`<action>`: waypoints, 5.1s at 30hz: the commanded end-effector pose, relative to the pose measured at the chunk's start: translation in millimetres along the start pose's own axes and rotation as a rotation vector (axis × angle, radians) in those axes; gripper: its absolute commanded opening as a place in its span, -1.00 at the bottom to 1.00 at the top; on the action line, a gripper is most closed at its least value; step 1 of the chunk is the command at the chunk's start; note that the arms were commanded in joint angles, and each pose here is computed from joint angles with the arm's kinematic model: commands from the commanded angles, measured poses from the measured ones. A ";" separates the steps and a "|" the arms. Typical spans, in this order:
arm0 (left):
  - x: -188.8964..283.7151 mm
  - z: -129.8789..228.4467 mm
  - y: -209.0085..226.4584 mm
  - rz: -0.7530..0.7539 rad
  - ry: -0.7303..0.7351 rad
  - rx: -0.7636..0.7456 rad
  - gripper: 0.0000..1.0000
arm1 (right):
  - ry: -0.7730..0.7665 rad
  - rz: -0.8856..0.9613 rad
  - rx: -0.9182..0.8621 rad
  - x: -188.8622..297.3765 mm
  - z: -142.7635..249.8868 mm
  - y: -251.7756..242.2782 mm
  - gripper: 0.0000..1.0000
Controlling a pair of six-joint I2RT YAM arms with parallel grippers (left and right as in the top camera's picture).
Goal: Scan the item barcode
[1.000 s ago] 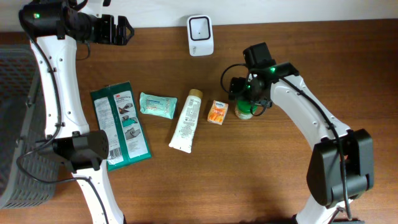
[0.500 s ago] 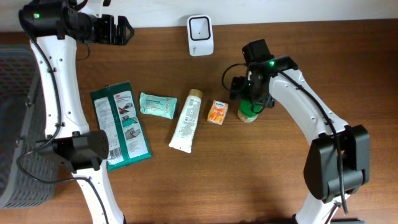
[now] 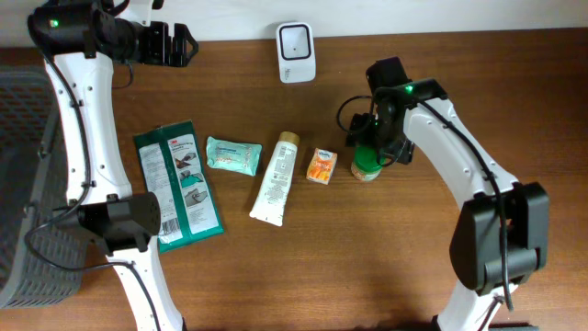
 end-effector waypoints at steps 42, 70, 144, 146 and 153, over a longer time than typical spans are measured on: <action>6.6 -2.0 -3.7 0.011 -0.015 -0.025 0.98 | 0.117 -0.083 1.491 6.5 -9.1 -7.6 -0.40; 6.6 -2.0 -3.7 0.011 -0.015 -0.025 0.99 | 0.129 -0.142 0.866 34.4 -6.3 6.8 0.97; 6.6 -2.0 -3.7 0.011 -0.015 -0.025 0.98 | 0.189 0.009 0.264 -32.1 13.0 -11.9 0.17; 6.5 -1.9 -3.9 0.011 -0.015 -0.025 0.98 | 0.181 0.008 0.264 -32.1 11.4 -11.7 0.16; 6.6 -2.0 -3.7 0.011 -0.015 -0.025 0.98 | 0.122 -0.069 0.281 -6.0 -7.8 2.1 0.06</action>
Point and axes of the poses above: each gripper's point midway between its finger pads, its own x axis back along the fingers, its own y axis along the line the jaws close on, z = x × y, the point moved 4 cm from there along x, back along the fingers, and after that the axes turned 13 degrees about x, right-handed, at the moved point
